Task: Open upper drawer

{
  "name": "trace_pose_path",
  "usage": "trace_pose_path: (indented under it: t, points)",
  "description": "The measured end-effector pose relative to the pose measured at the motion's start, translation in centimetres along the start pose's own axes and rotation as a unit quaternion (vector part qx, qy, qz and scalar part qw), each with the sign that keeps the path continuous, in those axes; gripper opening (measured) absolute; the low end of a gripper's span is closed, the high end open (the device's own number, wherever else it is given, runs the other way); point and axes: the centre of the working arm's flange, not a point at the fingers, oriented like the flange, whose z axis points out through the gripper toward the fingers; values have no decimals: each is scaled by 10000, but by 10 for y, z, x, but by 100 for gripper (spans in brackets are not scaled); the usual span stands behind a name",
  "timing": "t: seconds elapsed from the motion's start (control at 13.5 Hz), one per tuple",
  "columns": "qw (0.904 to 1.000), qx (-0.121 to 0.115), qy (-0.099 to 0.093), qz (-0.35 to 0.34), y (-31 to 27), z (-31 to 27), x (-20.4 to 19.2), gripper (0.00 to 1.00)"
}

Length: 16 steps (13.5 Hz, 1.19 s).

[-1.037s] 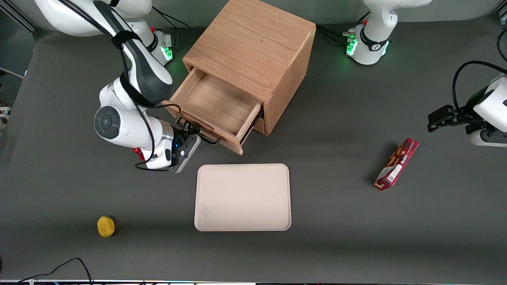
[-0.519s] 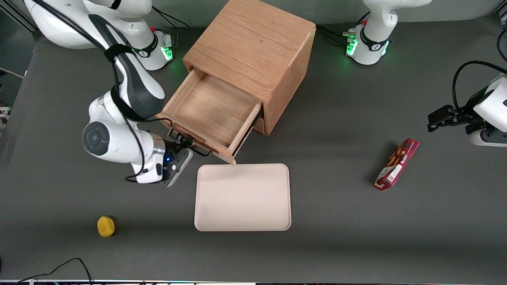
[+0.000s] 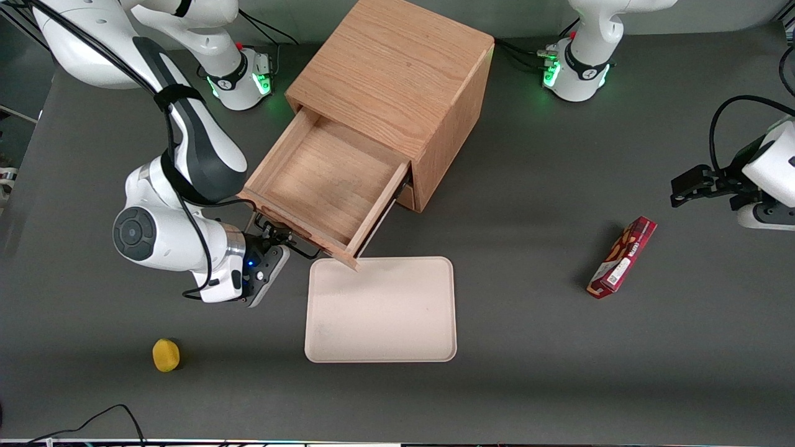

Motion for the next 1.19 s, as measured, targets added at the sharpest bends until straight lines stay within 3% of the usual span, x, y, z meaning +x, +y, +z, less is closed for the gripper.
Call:
trace_pose_path:
  t: [0.44, 0.74, 0.96, 1.19]
  points:
    - [9999, 55, -104, 29, 0, -28, 1, 100]
    - [9992, 191, -306, 144, -13, -72, -3, 100]
    - [9961, 173, -189, 842, -35, -126, -6, 100]
    - [9816, -107, -113, 1903, -78, -192, -22, 100]
